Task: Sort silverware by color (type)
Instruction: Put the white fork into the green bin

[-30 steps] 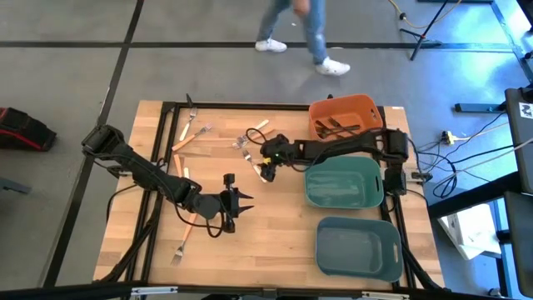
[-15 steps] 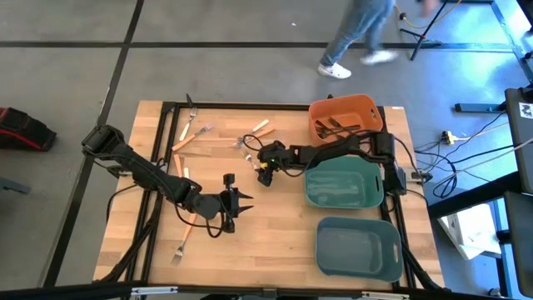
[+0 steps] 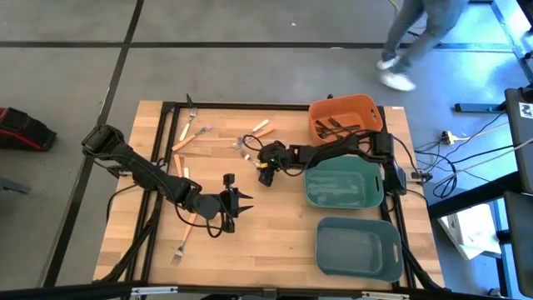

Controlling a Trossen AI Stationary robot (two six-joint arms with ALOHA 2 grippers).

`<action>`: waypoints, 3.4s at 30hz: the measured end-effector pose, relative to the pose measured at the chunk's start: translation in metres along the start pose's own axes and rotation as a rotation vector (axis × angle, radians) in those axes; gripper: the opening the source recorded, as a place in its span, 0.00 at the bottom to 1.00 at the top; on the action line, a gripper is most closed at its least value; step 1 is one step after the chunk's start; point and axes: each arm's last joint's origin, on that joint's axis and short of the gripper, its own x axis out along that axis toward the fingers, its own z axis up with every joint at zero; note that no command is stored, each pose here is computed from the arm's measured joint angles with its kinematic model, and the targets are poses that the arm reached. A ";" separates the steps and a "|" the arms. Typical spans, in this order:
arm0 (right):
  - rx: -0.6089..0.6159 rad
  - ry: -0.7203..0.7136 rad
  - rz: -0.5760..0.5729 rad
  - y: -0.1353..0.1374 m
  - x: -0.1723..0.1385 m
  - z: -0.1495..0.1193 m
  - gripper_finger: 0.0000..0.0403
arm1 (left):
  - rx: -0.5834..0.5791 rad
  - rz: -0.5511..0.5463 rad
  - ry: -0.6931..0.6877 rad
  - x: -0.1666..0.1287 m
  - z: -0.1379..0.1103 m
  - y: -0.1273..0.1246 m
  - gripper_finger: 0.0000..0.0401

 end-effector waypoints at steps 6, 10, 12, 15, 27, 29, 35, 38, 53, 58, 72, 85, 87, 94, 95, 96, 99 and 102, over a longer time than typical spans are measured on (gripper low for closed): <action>-0.007 0.006 -0.002 0.000 0.004 -0.003 0.34 | 0.000 0.000 0.000 0.000 0.000 0.000 0.28; -0.011 0.007 -0.001 0.000 0.004 -0.003 0.20 | 0.000 0.000 0.001 0.000 0.000 0.000 0.28; -0.014 0.009 -0.001 0.000 0.004 -0.003 0.13 | 0.000 0.000 0.001 0.000 0.000 0.000 0.28; -0.036 0.013 -0.003 0.000 0.004 -0.003 0.05 | 0.000 0.000 0.001 0.000 0.000 0.000 0.28; -0.069 0.005 -0.023 0.002 -0.003 0.000 0.09 | 0.005 -0.016 -0.016 -0.006 0.002 -0.005 0.28; -0.085 0.009 -0.028 0.004 -0.006 0.000 0.08 | -0.001 -0.017 -0.035 -0.012 0.005 -0.006 0.28; -0.132 0.006 -0.013 0.020 -0.020 0.002 0.07 | -0.009 -0.059 -0.086 -0.032 0.014 -0.009 0.28; -0.140 -0.012 -0.016 0.025 -0.027 0.006 0.08 | 0.004 -0.082 -0.089 -0.041 0.015 -0.011 0.28; -0.137 -0.045 -0.020 0.028 -0.039 0.014 0.09 | 0.017 -0.024 -0.099 -0.050 0.015 -0.012 0.28; -0.143 -0.053 -0.011 0.031 -0.041 0.015 0.09 | 0.013 0.001 -0.061 -0.043 0.011 -0.008 0.28; -0.203 -0.099 -0.008 0.038 -0.097 0.036 0.09 | 0.007 0.011 -0.043 -0.041 0.010 -0.005 0.28; -0.234 -0.059 -0.016 0.045 -0.179 0.037 0.09 | -0.011 -0.011 -0.040 -0.041 0.010 -0.006 0.28; -0.239 -0.033 -0.013 0.045 -0.191 0.033 0.09 | -0.012 -0.011 -0.040 -0.041 0.010 -0.006 0.28; -0.228 0.007 -0.094 0.049 -0.232 0.017 0.09 | -0.040 -0.016 -0.037 -0.041 0.010 -0.006 0.28; -0.229 0.014 -0.098 0.049 -0.236 0.012 0.09 | -0.040 -0.016 -0.037 -0.041 0.010 -0.006 0.28; -0.226 0.016 -0.094 0.049 -0.240 0.008 0.09 | -0.040 -0.016 -0.037 -0.041 0.010 -0.006 0.28; -0.209 0.030 -0.082 0.046 -0.252 -0.007 0.09 | -0.040 -0.016 -0.037 -0.041 0.010 -0.006 0.28; -0.197 0.042 -0.074 0.040 -0.262 -0.025 0.09 | -0.040 -0.016 -0.037 -0.041 0.009 -0.006 0.28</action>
